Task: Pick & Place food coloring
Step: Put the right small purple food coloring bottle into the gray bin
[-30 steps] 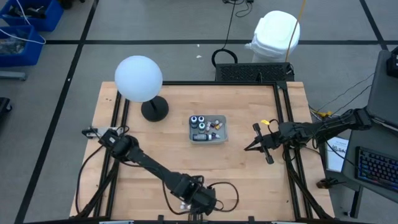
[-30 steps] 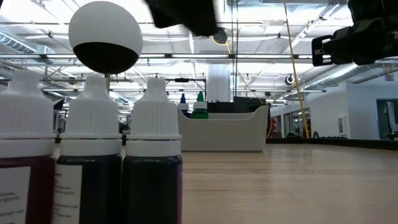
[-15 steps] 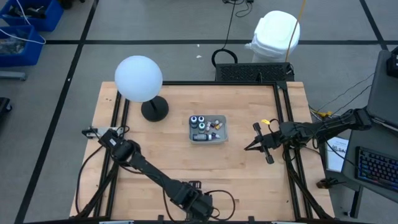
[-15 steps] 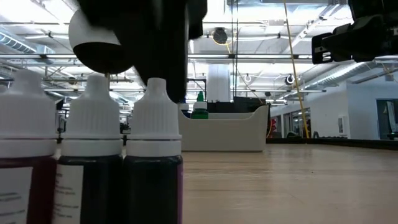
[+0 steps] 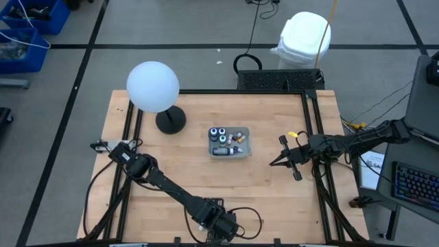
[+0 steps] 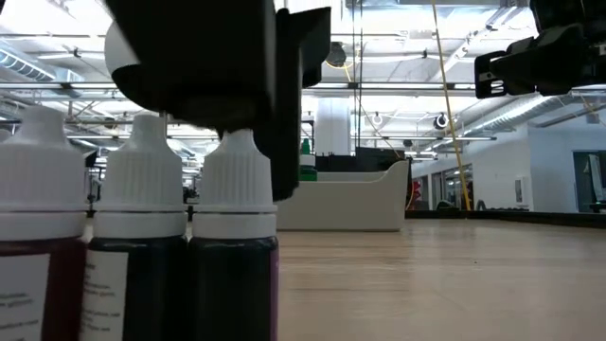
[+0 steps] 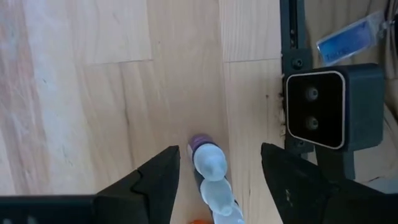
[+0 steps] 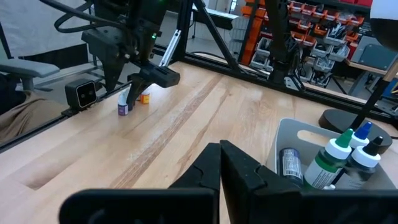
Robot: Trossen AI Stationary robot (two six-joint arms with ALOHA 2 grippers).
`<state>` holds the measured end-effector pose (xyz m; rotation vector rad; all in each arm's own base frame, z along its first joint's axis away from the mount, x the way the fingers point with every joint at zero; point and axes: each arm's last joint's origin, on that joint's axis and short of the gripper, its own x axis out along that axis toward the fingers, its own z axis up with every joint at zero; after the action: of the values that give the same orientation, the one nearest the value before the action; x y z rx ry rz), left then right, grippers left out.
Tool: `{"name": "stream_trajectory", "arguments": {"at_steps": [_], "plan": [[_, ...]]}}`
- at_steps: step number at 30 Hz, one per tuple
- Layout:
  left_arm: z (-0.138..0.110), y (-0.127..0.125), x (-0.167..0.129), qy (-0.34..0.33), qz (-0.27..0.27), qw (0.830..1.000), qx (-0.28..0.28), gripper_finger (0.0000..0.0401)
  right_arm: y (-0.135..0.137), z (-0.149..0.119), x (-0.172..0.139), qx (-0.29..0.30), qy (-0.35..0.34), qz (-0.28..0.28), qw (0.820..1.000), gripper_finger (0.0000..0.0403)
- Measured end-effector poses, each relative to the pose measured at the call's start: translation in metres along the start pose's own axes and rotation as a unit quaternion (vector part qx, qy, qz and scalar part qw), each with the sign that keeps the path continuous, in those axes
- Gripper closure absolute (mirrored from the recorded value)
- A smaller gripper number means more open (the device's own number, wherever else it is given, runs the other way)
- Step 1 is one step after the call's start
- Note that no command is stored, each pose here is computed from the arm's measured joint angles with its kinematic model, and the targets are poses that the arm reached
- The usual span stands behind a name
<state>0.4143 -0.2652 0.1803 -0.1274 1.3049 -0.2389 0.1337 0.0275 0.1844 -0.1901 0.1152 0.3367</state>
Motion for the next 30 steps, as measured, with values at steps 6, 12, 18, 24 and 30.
{"name": "stream_trajectory", "arguments": {"at_steps": [6,12,18,24,30], "plan": [[-0.0001,-0.0002,0.0,0.0,0.0,1.0,0.001,0.0196,0.0,0.0,0.0,0.003,0.0,0.0,1.0,0.0403],[0.0,0.0001,0.0,-0.002,0.004,1.0,0.007,0.024,0.0,0.0,0.0,0.003,0.0,0.0,1.0,0.0403],[0.0002,0.0004,0.0,-0.004,0.009,1.0,0.016,0.0272,0.0,-0.0001,0.0,0.003,0.0,0.0,1.0,0.0403],[-0.0011,-0.0018,0.0002,-0.004,0.008,1.0,0.018,0.0298,0.0,0.0,0.0,0.003,0.0,0.0,1.0,0.0403],[-0.0017,-0.0024,0.0003,-0.003,0.01,1.0,0.019,0.0322,0.0,0.0,0.0,0.003,0.0,0.0,1.0,0.0403]]}}
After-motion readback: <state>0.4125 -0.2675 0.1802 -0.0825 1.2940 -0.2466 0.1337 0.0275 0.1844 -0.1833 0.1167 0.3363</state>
